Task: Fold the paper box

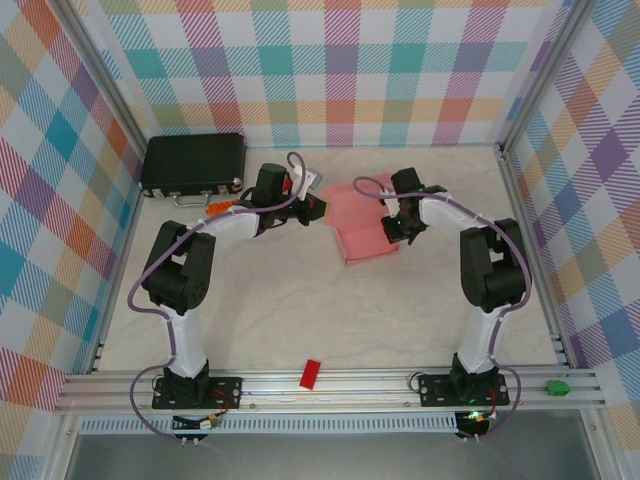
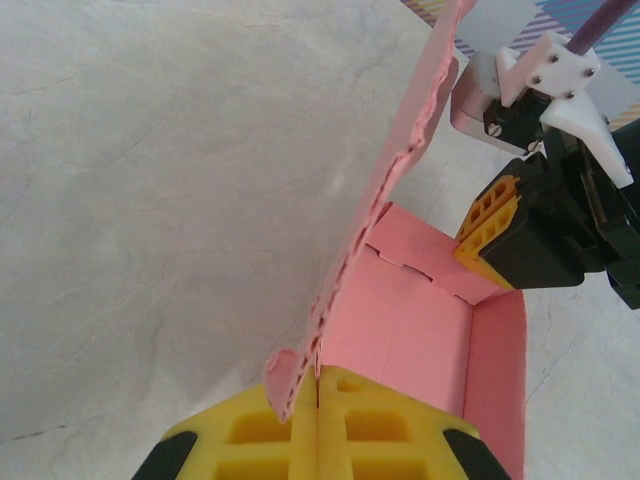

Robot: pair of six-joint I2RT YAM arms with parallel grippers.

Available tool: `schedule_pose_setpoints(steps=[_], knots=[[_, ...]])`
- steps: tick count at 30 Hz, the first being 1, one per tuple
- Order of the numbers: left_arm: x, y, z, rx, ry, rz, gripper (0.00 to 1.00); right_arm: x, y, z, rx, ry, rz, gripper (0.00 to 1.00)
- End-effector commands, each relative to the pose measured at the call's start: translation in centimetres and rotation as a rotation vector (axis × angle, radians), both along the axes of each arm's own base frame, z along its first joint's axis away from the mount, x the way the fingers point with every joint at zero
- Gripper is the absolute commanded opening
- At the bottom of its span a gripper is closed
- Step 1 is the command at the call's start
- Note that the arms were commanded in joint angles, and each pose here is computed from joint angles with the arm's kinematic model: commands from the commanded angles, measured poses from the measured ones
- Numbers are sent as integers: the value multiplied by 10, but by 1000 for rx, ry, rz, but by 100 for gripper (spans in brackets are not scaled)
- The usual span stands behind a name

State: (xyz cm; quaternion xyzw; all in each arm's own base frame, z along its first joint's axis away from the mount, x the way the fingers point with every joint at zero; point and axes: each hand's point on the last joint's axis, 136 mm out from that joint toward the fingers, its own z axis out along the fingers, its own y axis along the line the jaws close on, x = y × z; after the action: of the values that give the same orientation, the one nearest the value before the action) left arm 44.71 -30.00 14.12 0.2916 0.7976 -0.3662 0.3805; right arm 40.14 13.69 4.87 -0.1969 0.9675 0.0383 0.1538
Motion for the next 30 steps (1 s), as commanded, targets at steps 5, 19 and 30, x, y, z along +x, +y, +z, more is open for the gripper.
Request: schedule_pose_setpoints(steps=[5, 19, 30], knots=[[4, -4, 9, -24, -16, -19, 0, -39, -7, -58, -105, 202, 14, 11], [5, -4, 9, -23, -19, -19, 0, -38, -12, -60, -157, 215, -25, 13], [5, -4, 9, -22, -23, -19, 0, -42, -19, -61, -260, 245, -7, 16]])
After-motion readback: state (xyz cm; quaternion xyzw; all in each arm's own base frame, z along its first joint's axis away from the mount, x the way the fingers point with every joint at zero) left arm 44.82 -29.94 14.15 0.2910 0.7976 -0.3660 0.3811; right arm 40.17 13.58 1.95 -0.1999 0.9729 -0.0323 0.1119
